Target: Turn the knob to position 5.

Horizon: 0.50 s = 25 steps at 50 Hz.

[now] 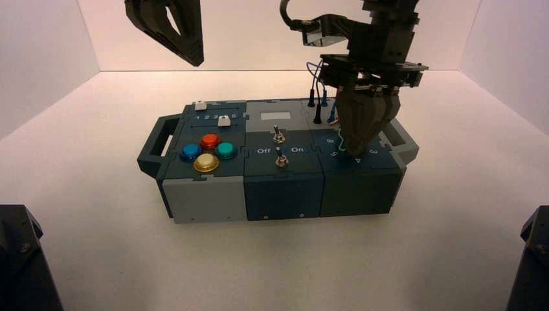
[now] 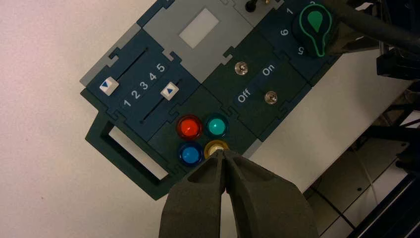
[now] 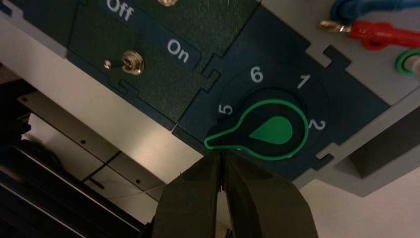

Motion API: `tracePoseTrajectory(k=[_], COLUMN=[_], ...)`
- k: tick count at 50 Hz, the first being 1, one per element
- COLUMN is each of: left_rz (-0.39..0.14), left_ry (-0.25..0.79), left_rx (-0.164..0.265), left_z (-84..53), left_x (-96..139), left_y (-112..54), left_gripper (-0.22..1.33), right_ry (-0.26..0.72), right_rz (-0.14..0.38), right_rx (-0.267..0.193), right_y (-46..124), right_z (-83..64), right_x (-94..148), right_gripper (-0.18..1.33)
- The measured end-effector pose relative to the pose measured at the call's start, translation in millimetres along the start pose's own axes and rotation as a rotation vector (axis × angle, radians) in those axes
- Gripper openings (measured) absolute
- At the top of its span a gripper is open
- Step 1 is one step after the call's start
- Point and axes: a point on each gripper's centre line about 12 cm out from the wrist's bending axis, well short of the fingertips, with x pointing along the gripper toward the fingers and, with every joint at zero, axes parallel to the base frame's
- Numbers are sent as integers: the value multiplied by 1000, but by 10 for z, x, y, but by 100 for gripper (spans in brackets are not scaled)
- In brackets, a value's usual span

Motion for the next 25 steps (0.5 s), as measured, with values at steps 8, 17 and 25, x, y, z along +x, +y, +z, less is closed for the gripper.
tracePoseTrajectory(k=[8, 17, 25], left_rz=[-1, 1, 0], left_ry=[-1, 2, 0], left_rx=[2, 2, 0], left_z=[0, -5, 0], left_x=[-4, 4, 0], left_y=[-4, -2, 0], left_gripper=[-16, -16, -16], right_ry=[-3, 2, 0], right_rz=[1, 0, 0], right_rx=[0, 0, 0], right_y=[3, -1, 1], right_z=[14, 23, 40], right_x=[-6, 7, 1], right_gripper=[-14, -14, -14])
